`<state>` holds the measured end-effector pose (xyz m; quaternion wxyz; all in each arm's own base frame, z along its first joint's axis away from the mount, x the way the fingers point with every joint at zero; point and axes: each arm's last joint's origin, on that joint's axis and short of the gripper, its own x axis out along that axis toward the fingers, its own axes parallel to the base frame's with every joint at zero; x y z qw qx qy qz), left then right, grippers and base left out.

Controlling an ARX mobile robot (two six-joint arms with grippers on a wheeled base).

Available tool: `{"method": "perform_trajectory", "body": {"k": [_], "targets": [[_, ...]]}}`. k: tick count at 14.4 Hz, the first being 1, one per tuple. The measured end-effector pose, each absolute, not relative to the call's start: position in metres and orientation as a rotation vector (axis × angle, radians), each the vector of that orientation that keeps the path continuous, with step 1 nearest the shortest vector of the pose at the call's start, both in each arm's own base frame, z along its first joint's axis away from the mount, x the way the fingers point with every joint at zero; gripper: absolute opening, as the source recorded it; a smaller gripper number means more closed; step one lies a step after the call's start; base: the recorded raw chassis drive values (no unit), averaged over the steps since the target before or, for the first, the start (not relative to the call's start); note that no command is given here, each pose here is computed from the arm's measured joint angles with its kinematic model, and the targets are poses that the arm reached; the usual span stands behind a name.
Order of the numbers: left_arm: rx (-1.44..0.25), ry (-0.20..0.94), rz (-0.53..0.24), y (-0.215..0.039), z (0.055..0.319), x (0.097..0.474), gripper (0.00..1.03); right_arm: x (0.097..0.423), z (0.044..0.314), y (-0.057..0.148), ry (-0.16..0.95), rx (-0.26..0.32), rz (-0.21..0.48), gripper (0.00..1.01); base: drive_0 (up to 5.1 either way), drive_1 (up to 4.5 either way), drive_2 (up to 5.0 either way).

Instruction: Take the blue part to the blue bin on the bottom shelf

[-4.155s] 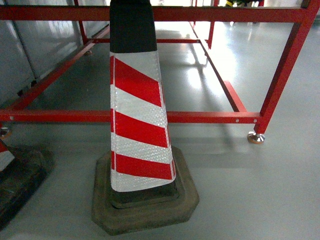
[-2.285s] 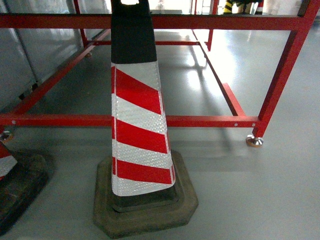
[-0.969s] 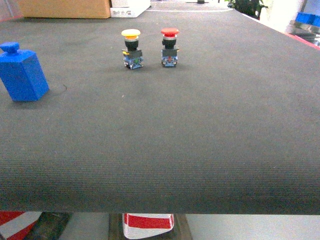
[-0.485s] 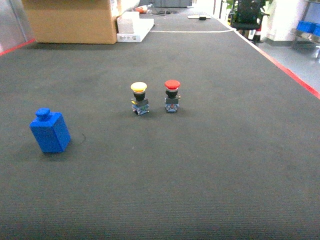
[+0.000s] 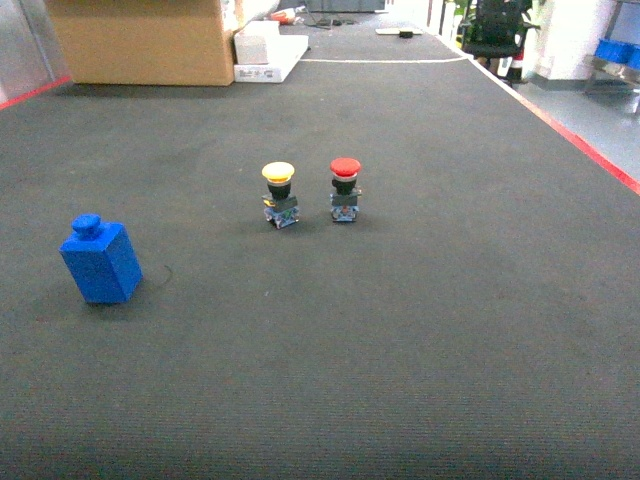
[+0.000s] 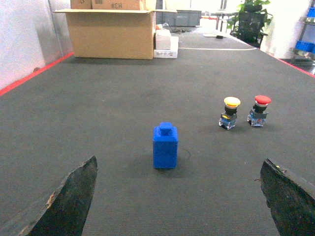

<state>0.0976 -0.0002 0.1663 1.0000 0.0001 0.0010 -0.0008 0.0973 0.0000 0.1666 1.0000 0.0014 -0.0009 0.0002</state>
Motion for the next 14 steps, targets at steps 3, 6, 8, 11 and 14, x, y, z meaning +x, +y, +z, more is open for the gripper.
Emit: {"method": "perform_trajectory", "body": {"k": [3, 6, 8, 11, 14], "targets": [[-0.041, 0.232, 0.07, -0.001, 0.162, 0.105, 0.98, 0.097, 0.167, 0.0, -0.001, 0.003, 0.0, 0.98, 0.0, 0.0, 0.0], [-0.051, 0.183, 0.043, -0.009, 0.177, 0.138, 0.98, 0.097, 0.167, 0.0, -0.002, 0.003, 0.0, 0.98, 0.0, 0.0, 0.0], [-0.057, 0.119, 0.008, -0.015, 0.195, 0.167, 0.98, 0.097, 0.167, 0.0, -0.002, 0.002, 0.0, 0.98, 0.0, 0.0, 0.0], [-0.022, 0.106, 0.005, -0.015, 0.196, 0.257, 0.98, 0.097, 0.167, 0.0, -0.002, 0.003, 0.0, 0.98, 0.0, 0.0, 0.0], [0.021, 0.279, -0.022, -0.017, 0.148, 0.327, 0.98, 0.097, 0.167, 0.0, -0.001, 0.003, 0.0, 0.98, 0.0, 0.0, 0.0]]}}
